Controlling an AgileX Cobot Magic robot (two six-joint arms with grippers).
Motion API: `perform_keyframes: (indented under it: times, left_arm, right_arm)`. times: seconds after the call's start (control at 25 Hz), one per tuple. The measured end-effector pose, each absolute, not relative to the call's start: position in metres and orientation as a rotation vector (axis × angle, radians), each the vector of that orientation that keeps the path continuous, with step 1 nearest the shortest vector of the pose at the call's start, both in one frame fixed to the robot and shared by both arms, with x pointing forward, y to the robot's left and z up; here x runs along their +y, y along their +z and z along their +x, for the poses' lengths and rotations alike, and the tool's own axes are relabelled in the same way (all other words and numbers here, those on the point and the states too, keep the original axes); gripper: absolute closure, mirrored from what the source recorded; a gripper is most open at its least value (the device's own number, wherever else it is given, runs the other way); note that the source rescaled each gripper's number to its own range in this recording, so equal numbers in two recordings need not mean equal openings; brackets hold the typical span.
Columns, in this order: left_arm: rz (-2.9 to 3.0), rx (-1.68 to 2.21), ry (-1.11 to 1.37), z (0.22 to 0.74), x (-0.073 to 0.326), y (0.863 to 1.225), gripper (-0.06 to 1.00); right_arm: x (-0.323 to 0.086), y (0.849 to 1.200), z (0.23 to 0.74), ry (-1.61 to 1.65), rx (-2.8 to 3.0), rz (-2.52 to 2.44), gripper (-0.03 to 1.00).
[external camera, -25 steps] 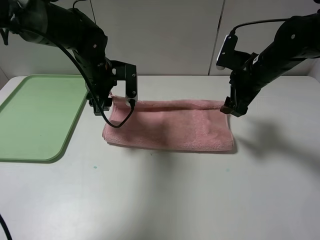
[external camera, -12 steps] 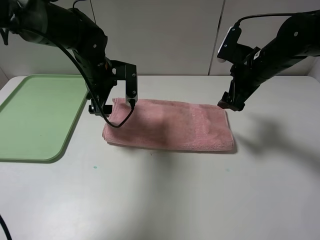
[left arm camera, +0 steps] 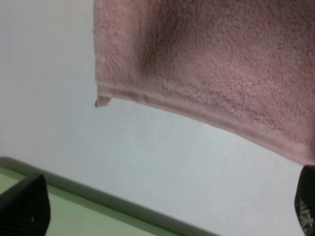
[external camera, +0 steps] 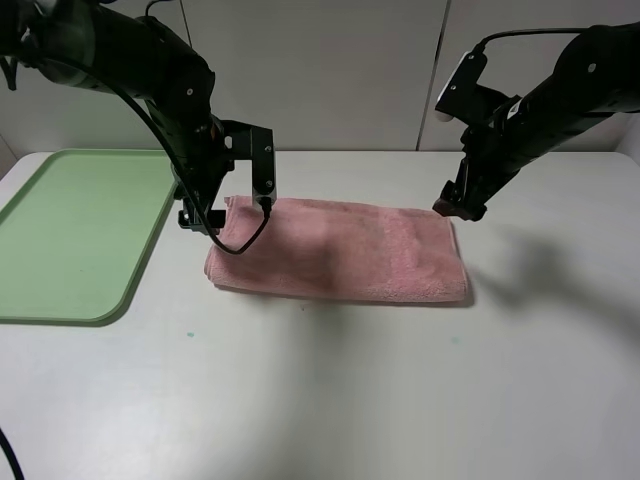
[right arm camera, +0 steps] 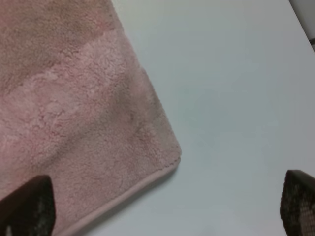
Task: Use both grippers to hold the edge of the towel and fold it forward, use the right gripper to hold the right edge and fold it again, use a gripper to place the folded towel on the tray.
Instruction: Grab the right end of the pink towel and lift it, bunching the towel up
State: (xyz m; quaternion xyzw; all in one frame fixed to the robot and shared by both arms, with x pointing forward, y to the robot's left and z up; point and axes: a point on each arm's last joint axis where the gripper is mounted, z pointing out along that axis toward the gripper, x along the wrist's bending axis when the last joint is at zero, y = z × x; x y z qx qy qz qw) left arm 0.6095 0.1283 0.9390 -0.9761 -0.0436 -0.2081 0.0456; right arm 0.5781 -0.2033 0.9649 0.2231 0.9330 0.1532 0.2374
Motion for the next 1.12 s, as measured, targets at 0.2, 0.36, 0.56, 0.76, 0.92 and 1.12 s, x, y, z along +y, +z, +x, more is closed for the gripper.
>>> perform_keyframes:
  times: [0.2,0.36,0.56,0.76,0.92,1.12]
  left_arm:
    - [-2.981,-0.133,-0.637,0.610,0.128,0.939,-0.05]
    - [-2.997,-0.126,-0.670,0.611,0.126,0.940,-0.05]
    - [-3.005,-0.125,-0.685,0.612,0.125,0.940,-0.05]
    - [-3.003,-0.126,-0.681,0.612,0.125,0.940,-0.05]
    - [-2.984,-0.159,-0.662,0.607,0.130,0.951,-0.05]
    - [-2.976,-0.452,-0.725,0.597,0.137,0.987,-0.05]
  right_arm:
    - [-0.203,0.965,0.578,0.421,2.557,0.614,-0.03]
    - [-0.203,0.965,0.578,0.421,2.557,0.614,-0.03]
    - [-0.203,0.965,0.578,0.421,2.557,0.614,-0.03]
    - [-0.203,0.965,0.578,0.422,2.557,0.615,-0.03]
    - [-0.203,0.965,0.578,0.422,2.557,0.615,-0.03]
    - [-0.203,0.965,0.578,0.422,2.555,0.615,-0.03]
